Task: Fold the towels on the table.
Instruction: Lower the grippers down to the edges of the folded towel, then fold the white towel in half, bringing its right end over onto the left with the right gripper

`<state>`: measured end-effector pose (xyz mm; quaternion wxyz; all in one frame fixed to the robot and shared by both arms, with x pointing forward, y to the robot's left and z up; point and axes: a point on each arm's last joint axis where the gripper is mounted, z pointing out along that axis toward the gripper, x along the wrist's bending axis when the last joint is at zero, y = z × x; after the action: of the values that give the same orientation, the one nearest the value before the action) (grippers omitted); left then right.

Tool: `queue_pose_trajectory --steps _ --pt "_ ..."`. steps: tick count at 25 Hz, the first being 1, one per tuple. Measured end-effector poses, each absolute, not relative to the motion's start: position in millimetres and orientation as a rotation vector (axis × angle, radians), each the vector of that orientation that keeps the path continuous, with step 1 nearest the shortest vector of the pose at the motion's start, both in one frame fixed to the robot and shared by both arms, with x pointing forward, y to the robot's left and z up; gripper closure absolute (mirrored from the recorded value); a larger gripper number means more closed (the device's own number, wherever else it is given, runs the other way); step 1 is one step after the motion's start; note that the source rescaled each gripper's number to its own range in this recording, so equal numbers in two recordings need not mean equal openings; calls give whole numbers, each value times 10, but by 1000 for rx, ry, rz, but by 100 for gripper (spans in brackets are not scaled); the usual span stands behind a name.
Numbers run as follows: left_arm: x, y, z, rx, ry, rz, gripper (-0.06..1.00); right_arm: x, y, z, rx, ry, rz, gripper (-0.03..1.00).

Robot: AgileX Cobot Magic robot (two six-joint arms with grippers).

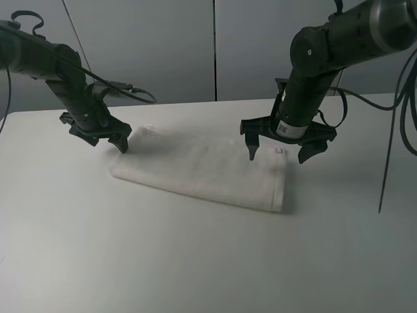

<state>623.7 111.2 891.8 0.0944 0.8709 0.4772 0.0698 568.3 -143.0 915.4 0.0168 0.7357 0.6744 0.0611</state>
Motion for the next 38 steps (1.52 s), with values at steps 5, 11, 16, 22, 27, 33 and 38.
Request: queue_pose_trajectory --steps 5,11,16,22,27,33,38 --pt "6248 1114 8817 2612 1415 198 -1 5682 -1424 8940 2314 2111 99 -3" --pt "6273 1101 8761 2619 1416 192 -1 5704 -1412 8845 2323 2108 85 -3" --pt "6282 1097 8737 2623 1418 188 -1 5716 -1406 8727 2330 2106 68 -3" --pt "6281 1092 8710 2621 1426 177 -1 5726 -1400 8655 2336 2103 60 -3" --pt "6281 1092 8710 2620 1426 176 -1 5757 -1367 8659 2364 2082 120 49" --pt "6279 1089 8703 2619 1428 170 -1 5774 -1347 8666 2353 2100 159 95" --pt "6277 1085 8703 2613 1433 163 -1 5774 -1347 8666 2335 2119 160 95"
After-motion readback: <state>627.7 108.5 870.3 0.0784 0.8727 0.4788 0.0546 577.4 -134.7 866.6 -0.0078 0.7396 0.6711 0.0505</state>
